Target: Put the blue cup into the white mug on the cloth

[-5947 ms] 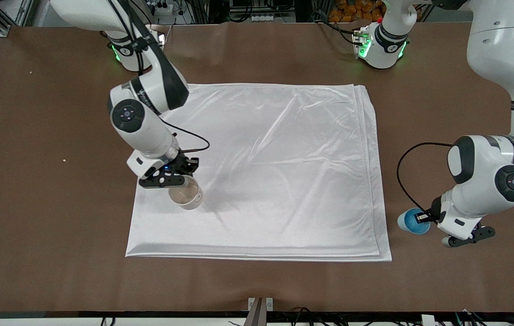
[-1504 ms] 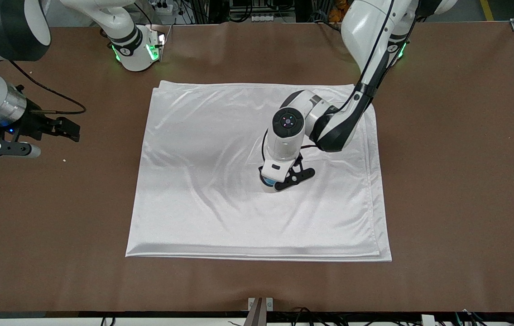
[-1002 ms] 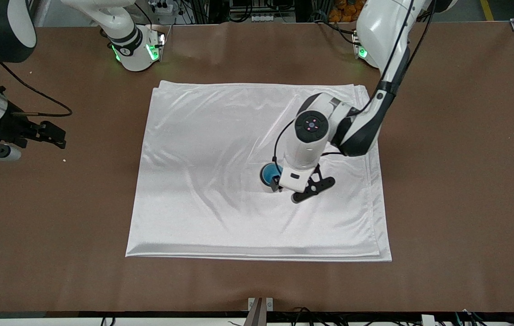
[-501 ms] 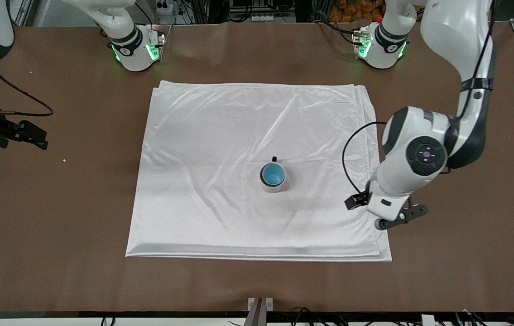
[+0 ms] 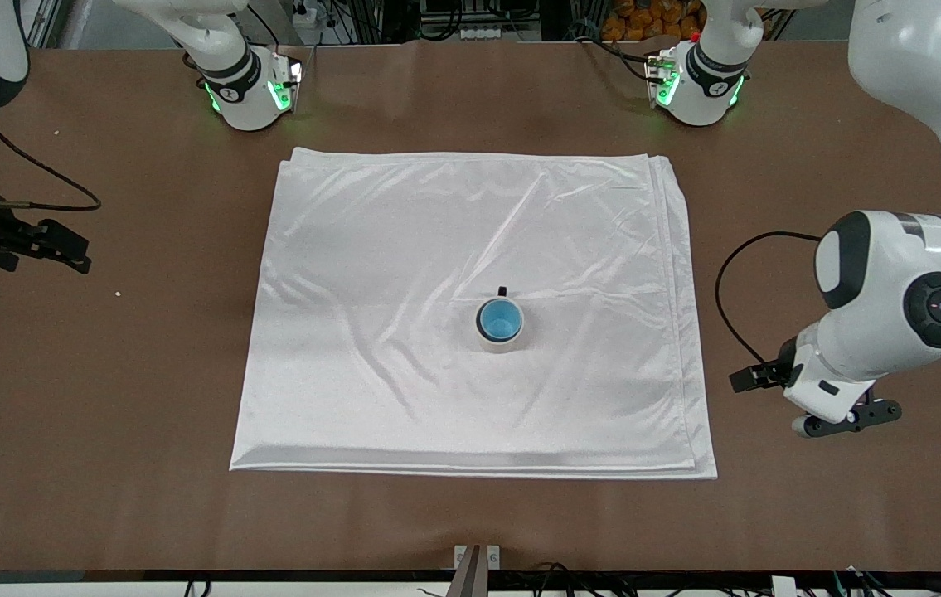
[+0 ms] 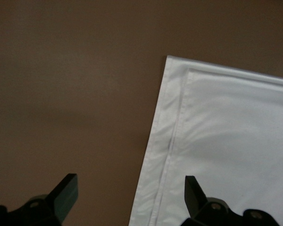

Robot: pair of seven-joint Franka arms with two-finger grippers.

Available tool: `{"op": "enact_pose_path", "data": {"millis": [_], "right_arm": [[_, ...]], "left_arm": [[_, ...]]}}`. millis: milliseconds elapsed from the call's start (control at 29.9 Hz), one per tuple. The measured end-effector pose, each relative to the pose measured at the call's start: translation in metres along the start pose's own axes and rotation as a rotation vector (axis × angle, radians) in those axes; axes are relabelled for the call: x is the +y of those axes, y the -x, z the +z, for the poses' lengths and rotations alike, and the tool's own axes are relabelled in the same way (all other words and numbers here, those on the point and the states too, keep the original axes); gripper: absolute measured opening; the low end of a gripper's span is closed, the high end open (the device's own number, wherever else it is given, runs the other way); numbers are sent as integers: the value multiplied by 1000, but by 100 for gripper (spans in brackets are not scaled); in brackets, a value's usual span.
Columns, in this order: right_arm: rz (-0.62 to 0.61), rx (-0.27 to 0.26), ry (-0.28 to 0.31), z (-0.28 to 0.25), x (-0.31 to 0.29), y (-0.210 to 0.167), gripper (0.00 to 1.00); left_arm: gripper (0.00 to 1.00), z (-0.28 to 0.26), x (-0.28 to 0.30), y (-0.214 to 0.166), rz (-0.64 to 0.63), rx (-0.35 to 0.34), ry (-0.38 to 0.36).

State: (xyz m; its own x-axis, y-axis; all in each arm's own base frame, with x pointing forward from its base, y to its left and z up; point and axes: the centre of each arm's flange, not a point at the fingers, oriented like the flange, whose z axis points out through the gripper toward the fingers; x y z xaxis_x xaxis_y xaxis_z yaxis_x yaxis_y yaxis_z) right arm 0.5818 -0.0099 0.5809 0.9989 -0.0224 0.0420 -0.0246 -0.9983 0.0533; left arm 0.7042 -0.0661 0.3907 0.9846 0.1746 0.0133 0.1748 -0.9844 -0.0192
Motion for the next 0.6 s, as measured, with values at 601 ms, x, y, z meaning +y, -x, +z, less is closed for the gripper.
{"op": "enact_pose_path", "data": {"millis": [601], "right_arm": [[-2, 36, -58, -16, -11, -2, 100]], "left_arm": [[100, -85, -45, 24, 19, -12, 5]]}}
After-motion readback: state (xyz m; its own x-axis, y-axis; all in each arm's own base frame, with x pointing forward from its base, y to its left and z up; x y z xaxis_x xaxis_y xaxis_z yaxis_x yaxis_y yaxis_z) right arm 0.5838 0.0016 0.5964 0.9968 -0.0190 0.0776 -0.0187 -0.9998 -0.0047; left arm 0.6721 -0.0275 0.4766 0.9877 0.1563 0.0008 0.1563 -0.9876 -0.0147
